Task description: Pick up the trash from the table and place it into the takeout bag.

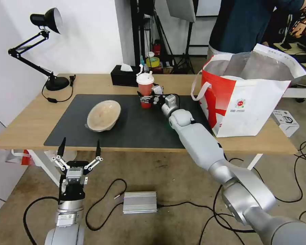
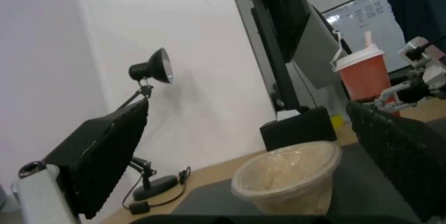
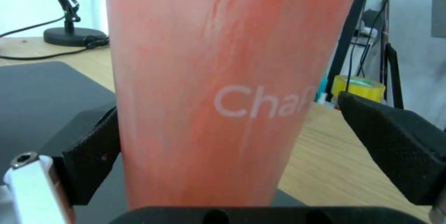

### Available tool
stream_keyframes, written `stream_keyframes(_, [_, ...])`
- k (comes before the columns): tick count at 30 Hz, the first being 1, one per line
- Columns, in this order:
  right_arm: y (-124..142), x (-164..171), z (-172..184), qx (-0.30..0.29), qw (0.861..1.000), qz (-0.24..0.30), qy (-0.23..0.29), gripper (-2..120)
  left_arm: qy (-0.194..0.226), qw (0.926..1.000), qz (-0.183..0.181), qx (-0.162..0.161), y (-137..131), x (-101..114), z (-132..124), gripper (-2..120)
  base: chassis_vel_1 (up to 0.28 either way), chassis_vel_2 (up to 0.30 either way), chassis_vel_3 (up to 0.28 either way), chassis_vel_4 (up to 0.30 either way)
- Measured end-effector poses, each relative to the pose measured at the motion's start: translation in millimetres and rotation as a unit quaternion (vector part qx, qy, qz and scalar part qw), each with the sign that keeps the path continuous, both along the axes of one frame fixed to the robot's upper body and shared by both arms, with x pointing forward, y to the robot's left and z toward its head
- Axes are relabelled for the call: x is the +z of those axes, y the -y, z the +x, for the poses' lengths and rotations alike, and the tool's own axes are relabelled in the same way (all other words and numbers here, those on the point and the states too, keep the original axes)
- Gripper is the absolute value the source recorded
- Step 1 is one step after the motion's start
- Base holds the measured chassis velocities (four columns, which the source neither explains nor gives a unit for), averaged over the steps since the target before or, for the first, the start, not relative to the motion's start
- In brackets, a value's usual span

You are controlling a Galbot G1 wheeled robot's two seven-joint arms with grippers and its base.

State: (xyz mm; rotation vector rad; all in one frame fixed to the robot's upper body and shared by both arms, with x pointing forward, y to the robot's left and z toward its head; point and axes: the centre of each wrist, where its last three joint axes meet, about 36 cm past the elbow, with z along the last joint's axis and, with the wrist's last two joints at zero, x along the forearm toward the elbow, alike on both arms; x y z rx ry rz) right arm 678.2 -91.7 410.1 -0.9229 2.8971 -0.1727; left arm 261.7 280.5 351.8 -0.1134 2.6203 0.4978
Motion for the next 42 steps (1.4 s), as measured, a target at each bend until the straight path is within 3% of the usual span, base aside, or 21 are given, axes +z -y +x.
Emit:
stream_keyframes(17, [-0.5,4.7,9.3,0.001,1.0,-0.005,0.003,101,-0.001,1.0,-0.001,0.0,0.3,-1.7,0.0,100,0.0,0.0,0.0,0.0])
stream_keyframes(22, [-1.6,3.4,8.8,0.008,1.0,-0.005,0.004,81,-0.001,1.0,-0.001,0.0,0.3,-1.8,-0.2,100,0.0,0.0,0.0,0.0])
stream_keyframes(25, [-1.7,2.0,8.1,0.01,1.0,-0.005,0.004,76,-0.001,1.0,-0.001,0.0,0.2,-1.8,-0.2,100,0.0,0.0,0.0,0.0])
stream_keyframes(29, [-0.4,0.6,7.7,0.01,1.0,-0.005,0.003,53,0.0,1.0,-0.001,0.0,0.1,-1.7,0.0,100,0.0,0.0,0.0,0.0])
stream_keyframes(42, [3.6,-0.8,7.1,0.009,1.0,-0.007,0.004,23,0.001,1.0,-0.001,0.0,0.4,-1.1,1.0,100,0.0,0.0,0.0,0.0])
